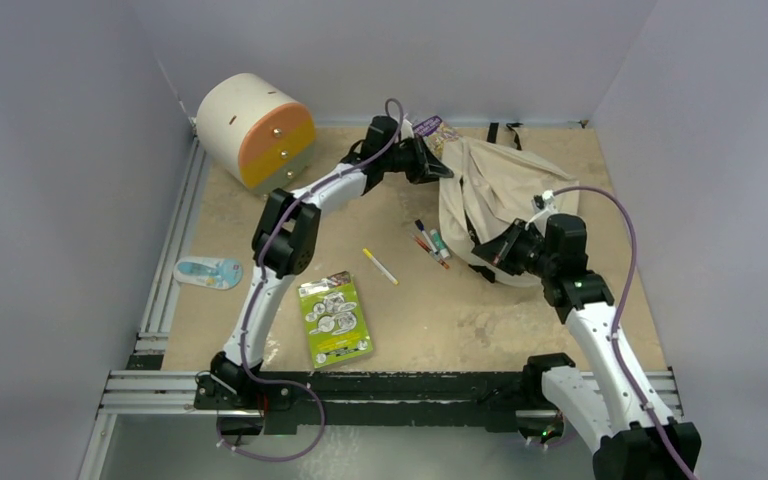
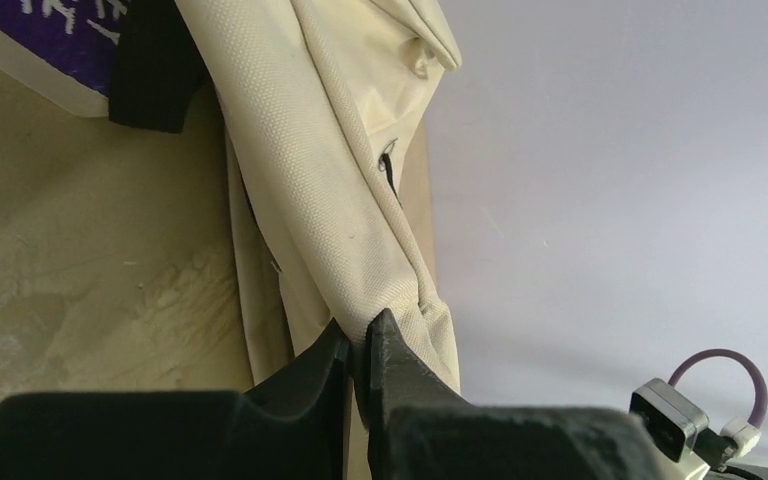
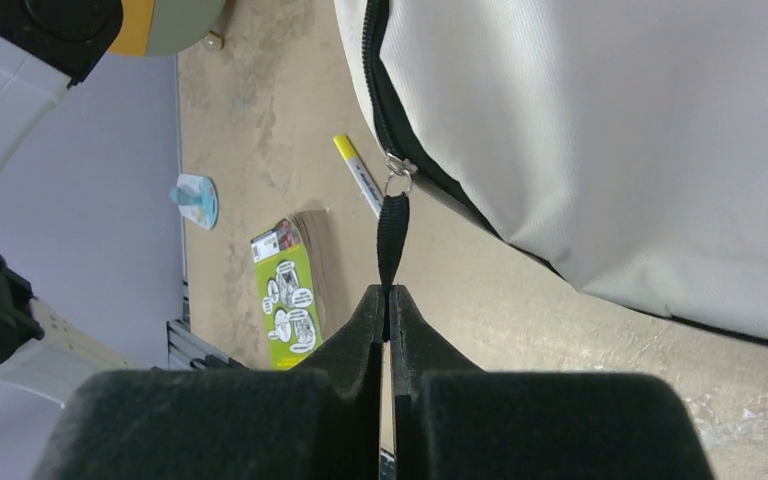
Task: Pack the student bag
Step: Unzip the student bag at the center of the board.
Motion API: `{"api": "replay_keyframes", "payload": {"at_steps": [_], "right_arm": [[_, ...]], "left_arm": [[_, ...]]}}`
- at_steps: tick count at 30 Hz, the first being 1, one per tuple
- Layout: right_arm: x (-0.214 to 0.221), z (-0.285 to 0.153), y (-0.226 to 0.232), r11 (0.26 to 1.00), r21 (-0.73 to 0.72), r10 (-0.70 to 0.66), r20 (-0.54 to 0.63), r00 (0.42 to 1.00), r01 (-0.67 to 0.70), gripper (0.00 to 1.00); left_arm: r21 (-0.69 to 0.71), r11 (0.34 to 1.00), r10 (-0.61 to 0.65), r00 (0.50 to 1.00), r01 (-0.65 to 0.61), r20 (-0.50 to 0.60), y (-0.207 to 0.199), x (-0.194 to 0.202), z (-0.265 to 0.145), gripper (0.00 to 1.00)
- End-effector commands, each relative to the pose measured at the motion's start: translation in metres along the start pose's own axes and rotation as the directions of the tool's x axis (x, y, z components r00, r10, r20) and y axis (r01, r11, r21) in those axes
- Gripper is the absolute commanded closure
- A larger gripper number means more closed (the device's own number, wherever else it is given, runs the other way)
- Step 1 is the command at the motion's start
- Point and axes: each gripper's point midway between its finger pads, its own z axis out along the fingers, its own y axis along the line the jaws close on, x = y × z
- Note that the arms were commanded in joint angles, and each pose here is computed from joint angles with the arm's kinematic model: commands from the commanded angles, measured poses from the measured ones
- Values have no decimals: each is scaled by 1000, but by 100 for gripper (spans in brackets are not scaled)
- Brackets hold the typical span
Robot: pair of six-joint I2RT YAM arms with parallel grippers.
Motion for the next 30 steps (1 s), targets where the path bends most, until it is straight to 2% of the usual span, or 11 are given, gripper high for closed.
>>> {"api": "replay_keyframes", "payload": {"at_steps": [1,2,7,9,11,17,18,19,21,25,30], "right_arm": [[18,-13,4,1000,-20,14,-54,998,-15,100],[17,-14,4,1000,-18,14,-46,999,-15,100],[7,-10,15,997,-71,26,-7,1000,-27,100],[0,-6,20,995,-95,41,8,999,-40,100],[-10,-2,27,993,-111,45,26,999,-42,100],[-38,6,46,989,-149,28,65,997,-18,100],[-40,7,46,989,-148,25,64,998,-16,100],[-41,9,47,989,-149,22,63,998,-12,100],[-41,12,44,989,-145,15,59,998,-7,100],[-37,16,40,989,-149,14,47,999,-7,100],[-33,15,39,988,-156,17,45,999,-9,100]], "left_arm": [[7,995,96,984,-99,151,3,-69,-25,100],[4,995,94,985,-96,142,7,-69,-26,97],[5,994,109,990,-110,84,6,-53,-36,57],[-2,993,122,989,-122,81,-1,-46,-46,43],[-17,990,140,987,-139,85,-8,-40,-59,33],[-93,988,132,984,-121,122,-21,-18,-104,29],[-117,990,96,987,-81,131,-22,-9,-111,28],[-181,983,10,992,13,126,-9,5,-120,28],[-204,974,-71,988,98,135,-10,28,-132,28],[-199,967,-124,975,160,184,-29,77,-134,28],[-194,956,-179,961,221,211,-43,111,-109,26]]}}
